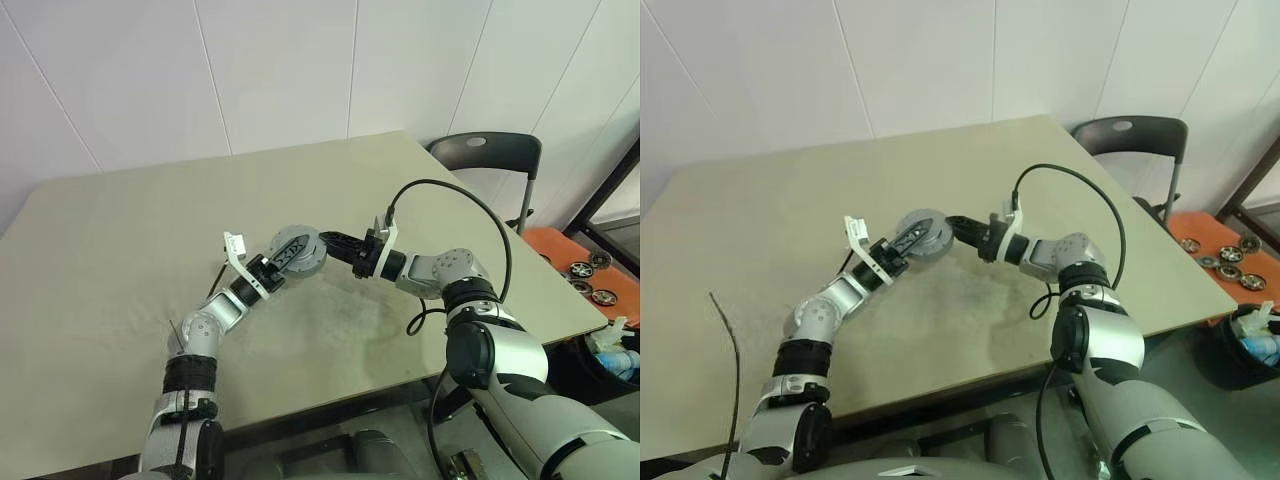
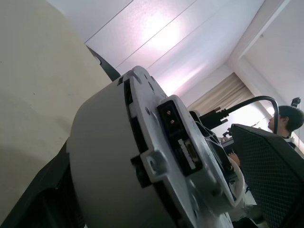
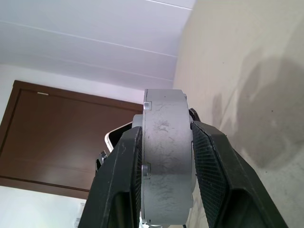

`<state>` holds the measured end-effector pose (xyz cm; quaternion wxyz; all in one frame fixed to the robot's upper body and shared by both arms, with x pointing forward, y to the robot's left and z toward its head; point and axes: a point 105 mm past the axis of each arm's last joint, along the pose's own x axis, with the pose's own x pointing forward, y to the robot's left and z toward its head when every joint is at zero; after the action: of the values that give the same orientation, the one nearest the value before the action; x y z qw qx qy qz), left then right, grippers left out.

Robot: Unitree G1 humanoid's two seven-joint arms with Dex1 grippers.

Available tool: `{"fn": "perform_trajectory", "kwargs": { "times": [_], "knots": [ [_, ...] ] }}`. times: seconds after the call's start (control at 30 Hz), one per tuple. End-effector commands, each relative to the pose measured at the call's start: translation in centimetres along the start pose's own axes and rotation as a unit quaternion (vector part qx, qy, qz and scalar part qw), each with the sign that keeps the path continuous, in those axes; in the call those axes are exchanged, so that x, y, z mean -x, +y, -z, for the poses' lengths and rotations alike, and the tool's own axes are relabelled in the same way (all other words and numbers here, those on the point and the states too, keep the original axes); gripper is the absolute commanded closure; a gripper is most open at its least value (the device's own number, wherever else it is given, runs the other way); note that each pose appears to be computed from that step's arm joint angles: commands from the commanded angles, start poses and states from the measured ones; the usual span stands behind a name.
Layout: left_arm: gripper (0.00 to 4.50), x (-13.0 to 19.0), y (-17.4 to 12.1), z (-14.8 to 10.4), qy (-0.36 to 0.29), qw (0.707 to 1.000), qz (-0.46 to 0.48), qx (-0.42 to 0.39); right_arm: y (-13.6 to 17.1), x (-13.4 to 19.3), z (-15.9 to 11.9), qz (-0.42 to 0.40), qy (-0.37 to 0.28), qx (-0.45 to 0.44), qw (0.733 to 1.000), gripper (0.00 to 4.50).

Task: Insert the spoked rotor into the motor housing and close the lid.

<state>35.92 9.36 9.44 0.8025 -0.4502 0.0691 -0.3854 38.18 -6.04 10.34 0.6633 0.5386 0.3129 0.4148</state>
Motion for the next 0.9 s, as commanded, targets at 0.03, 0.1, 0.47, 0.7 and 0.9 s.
{"fn": "perform_trajectory", "kwargs": {
  "times": [0.03,0.1,0.47,0.7,0.9],
  "knots": [
    [0.05,-0.8,-1.1,-1.1,-0.008,1.000,0.024,-0.015,2.6,-0.7,-1.3,-0.039,-0.012,0.030,0.999,3.22],
    [0.23,-0.7,-1.0,-1.1,-0.008,1.000,0.021,-0.016,2.5,-0.8,-1.3,-0.038,-0.013,0.029,0.999,3.22],
    [1.65,-0.5,-0.8,-1.2,-0.004,1.000,0.010,-0.017,2.2,-0.9,-1.2,-0.032,-0.017,0.029,0.999,3.22],
    [1.77,-0.6,-2.3,-1.4,-0.006,0.999,0.046,-0.009,2.1,-0.8,-1.3,-0.027,-0.019,0.029,0.999,3.22],
    [1.86,-0.6,-2.6,-1.2,0.003,0.999,0.051,0.000,1.9,-0.8,-1.2,-0.022,-0.018,0.037,0.999,3.22]
  ]
}}
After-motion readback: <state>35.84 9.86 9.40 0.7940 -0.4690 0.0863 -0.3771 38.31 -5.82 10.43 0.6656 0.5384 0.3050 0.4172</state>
